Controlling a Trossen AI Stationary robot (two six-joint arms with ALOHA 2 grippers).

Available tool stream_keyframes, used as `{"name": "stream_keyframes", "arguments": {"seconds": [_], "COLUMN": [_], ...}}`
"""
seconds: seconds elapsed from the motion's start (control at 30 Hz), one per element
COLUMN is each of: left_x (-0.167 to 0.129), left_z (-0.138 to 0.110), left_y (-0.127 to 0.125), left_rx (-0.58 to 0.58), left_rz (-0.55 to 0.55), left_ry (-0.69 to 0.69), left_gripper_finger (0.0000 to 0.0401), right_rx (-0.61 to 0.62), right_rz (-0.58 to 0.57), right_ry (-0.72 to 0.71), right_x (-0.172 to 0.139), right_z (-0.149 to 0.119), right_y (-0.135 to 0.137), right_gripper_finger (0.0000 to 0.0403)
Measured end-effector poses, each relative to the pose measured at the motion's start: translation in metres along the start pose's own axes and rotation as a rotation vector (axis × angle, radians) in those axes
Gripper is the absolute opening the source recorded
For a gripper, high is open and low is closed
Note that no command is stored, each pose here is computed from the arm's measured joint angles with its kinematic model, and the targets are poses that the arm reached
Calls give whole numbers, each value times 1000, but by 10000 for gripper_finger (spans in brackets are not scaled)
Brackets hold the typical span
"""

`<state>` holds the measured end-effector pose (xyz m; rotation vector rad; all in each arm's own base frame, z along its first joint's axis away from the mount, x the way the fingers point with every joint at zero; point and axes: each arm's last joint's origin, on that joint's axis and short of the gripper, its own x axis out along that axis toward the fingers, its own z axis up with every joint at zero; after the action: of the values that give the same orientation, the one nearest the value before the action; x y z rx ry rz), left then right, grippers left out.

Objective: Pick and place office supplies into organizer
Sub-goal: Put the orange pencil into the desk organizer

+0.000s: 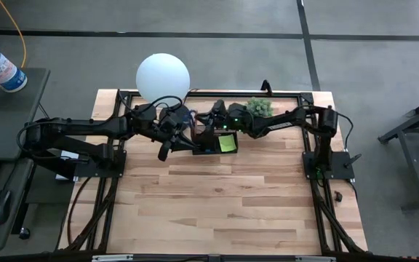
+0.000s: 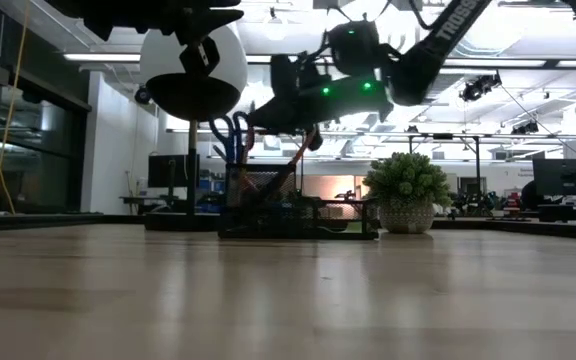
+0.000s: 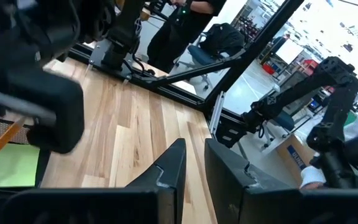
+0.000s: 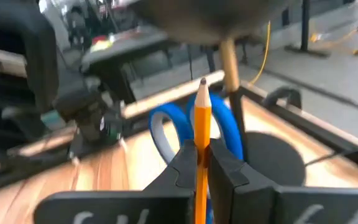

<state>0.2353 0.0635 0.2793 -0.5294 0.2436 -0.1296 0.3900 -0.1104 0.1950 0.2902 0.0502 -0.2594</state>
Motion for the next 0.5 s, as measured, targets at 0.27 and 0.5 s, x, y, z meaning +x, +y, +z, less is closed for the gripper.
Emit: {"name": "stream_keyframes", "arguments": {"seconds": [0.27,0.5], "left_x": [0,0], "left_z": [0,0], "left_y": [0,0], "left_rx": [0,0], "left_rz": [2,6], "left_ry": [-1,-3], "left_gripper_finger": [46,46], "right_rx": [-42,-22], "right_rz": [26,22], "right_ry": [135,220], "right_x": [8,4], "right_z": [-5,-18], "right_y": [11,12], "right_gripper_finger": [16,43]}}
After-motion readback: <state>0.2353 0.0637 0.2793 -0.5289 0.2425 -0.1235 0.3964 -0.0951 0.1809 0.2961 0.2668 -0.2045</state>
